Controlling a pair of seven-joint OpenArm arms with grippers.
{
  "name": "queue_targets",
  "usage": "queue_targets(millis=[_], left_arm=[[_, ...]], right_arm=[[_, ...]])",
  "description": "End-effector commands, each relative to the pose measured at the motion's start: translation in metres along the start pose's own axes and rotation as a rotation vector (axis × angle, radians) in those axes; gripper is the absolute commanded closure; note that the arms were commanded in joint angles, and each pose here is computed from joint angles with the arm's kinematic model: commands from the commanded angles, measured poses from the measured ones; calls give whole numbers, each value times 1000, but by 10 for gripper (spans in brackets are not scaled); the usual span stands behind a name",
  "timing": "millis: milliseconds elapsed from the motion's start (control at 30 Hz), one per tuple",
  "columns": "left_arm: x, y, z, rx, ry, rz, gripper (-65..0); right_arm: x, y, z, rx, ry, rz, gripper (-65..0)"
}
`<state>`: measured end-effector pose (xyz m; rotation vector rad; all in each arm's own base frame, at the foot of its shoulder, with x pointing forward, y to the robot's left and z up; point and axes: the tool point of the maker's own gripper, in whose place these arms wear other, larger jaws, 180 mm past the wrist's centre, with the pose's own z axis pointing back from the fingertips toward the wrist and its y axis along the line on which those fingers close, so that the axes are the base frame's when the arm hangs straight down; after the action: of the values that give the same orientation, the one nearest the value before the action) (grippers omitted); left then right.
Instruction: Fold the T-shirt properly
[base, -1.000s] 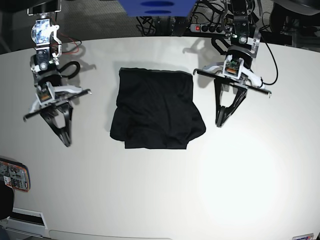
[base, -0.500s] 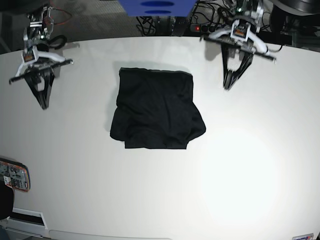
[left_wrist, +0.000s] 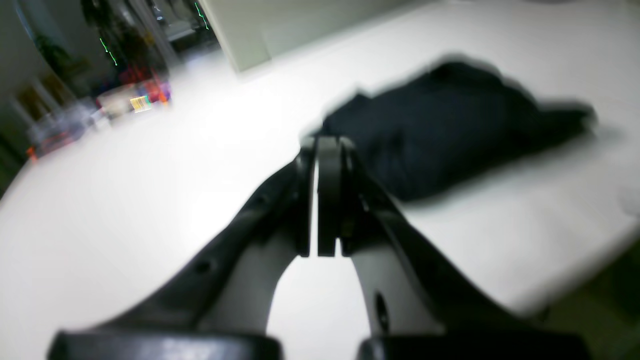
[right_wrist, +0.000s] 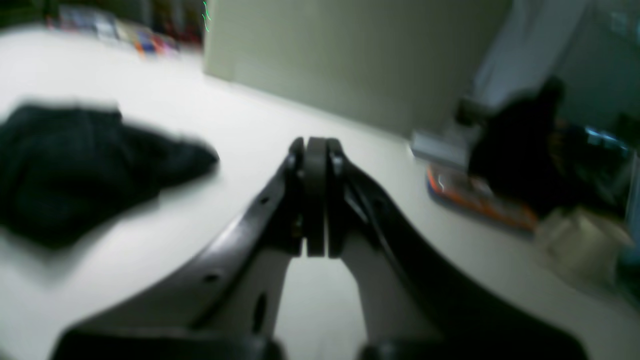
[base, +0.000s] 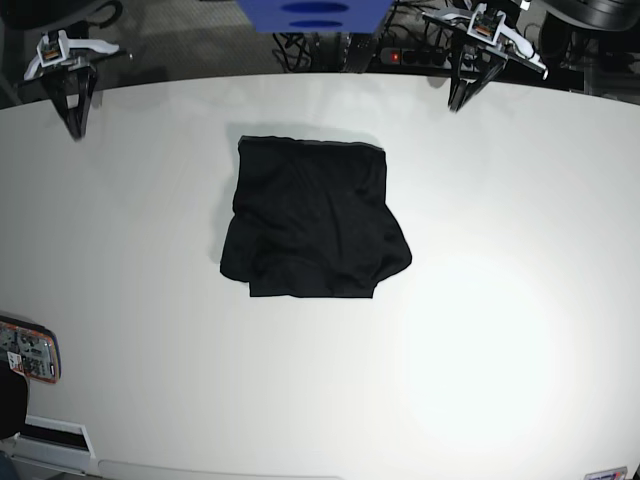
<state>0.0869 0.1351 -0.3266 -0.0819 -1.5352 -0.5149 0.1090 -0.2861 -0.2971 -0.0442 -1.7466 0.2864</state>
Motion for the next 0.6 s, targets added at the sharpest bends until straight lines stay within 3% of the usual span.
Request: queue_targets(millis=[0, 400, 567], left_arm=[[1, 0, 5, 7, -9, 14, 0], [-88, -65, 81, -94, 320, 229, 0], [-146, -74, 91, -138, 447, 239, 0]], right_arm=[[6, -6, 5, -3, -13, 4, 0], [-43, -14, 90, -58, 296, -23, 0], [-81, -6, 154, -94, 520, -71, 0]])
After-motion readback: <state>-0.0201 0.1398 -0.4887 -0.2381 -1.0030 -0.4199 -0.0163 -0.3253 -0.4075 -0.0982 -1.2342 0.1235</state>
